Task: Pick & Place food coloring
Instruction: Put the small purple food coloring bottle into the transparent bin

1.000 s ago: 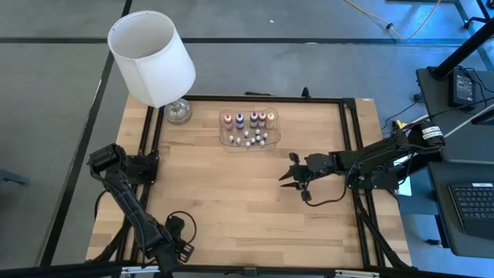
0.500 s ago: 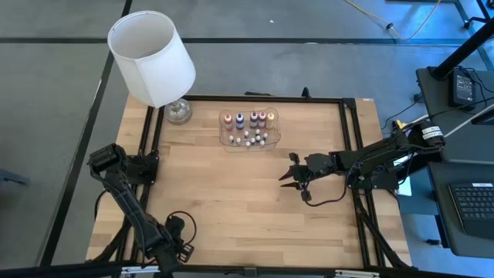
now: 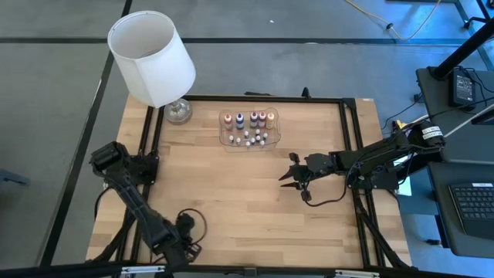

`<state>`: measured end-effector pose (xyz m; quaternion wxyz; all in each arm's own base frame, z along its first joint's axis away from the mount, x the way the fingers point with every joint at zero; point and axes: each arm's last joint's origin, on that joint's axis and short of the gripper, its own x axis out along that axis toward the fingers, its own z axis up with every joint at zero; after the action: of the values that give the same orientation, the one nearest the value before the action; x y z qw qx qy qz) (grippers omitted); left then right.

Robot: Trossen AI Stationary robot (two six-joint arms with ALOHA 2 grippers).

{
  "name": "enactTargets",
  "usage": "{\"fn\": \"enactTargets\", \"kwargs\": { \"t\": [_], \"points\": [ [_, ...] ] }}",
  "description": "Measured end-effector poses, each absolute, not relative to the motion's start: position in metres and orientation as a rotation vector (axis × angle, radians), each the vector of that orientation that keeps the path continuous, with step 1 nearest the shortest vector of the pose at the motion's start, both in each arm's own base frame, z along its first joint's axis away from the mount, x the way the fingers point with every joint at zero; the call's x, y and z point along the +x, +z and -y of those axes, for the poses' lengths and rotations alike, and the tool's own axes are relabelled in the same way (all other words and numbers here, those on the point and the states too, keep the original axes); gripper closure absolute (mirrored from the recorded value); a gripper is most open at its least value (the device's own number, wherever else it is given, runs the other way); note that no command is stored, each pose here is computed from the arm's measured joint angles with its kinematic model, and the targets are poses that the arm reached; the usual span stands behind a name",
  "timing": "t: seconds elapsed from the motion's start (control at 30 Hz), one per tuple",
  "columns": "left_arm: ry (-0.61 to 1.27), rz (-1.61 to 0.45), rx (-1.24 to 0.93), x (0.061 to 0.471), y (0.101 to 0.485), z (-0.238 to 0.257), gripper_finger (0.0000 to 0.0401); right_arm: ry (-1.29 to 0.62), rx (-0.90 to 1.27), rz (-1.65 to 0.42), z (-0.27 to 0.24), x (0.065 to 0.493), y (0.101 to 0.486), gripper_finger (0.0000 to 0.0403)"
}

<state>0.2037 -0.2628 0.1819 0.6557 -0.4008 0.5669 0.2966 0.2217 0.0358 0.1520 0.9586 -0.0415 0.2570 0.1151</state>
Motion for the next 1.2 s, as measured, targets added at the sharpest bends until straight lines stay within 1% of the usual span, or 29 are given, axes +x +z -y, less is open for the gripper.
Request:
{"fn": "enactTargets", "kwargs": {
  "t": [0.1, 0.23, 0.4, 0.57, 0.67, 0.73, 0.8, 0.9, 1.0, 1.2],
  "points": [
    [0.555, -1.194, -0.762, 0.228, 0.193, 0.250, 0.0341, 0.234, -0.085, -0.521, -0.036, 0.222, 0.152, 0.0288],
    [0.436, -1.108, -0.532, 0.274, 0.213, 0.216, 0.0341, 0.247, -0.135, -0.512, -0.036, 0.222, 0.153, 0.0288],
    [0.392, -1.038, -0.314, 0.330, 0.240, 0.149, 0.0342, 0.247, -0.144, -0.498, -0.036, 0.225, 0.156, 0.0288],
    [0.335, -1.016, -0.180, 0.365, 0.270, 0.076, 0.0342, 0.246, -0.137, -0.500, -0.036, 0.225, 0.156, 0.0288],
    [0.301, -1.030, -0.130, 0.373, 0.294, 0.032, 0.0342, 0.244, -0.141, -0.499, -0.035, 0.225, 0.156, 0.0288],
    [0.334, -1.028, -0.127, 0.373, 0.308, 0.002, 0.0342, 0.244, -0.158, -0.498, -0.034, 0.225, 0.156, 0.0288],
    [0.368, -1.055, -0.138, 0.370, 0.312, -0.026, 0.0342, 0.242, -0.173, -0.498, -0.033, 0.225, 0.156, 0.0288],
    [0.350, -1.099, -0.179, 0.365, 0.309, -0.057, 0.0343, 0.224, -0.170, -0.507, -0.028, 0.225, 0.155, 0.0288],
    [0.328, -1.148, -0.195, 0.367, 0.298, -0.079, 0.0343, 0.207, -0.164, -0.525, -0.024, 0.225, 0.154, 0.0288],
    [0.296, -1.309, -0.150, 0.379, 0.271, -0.100, 0.0343, 0.173, -0.153, -0.532, -0.016, 0.225, 0.154, 0.0288]
  ]
}}
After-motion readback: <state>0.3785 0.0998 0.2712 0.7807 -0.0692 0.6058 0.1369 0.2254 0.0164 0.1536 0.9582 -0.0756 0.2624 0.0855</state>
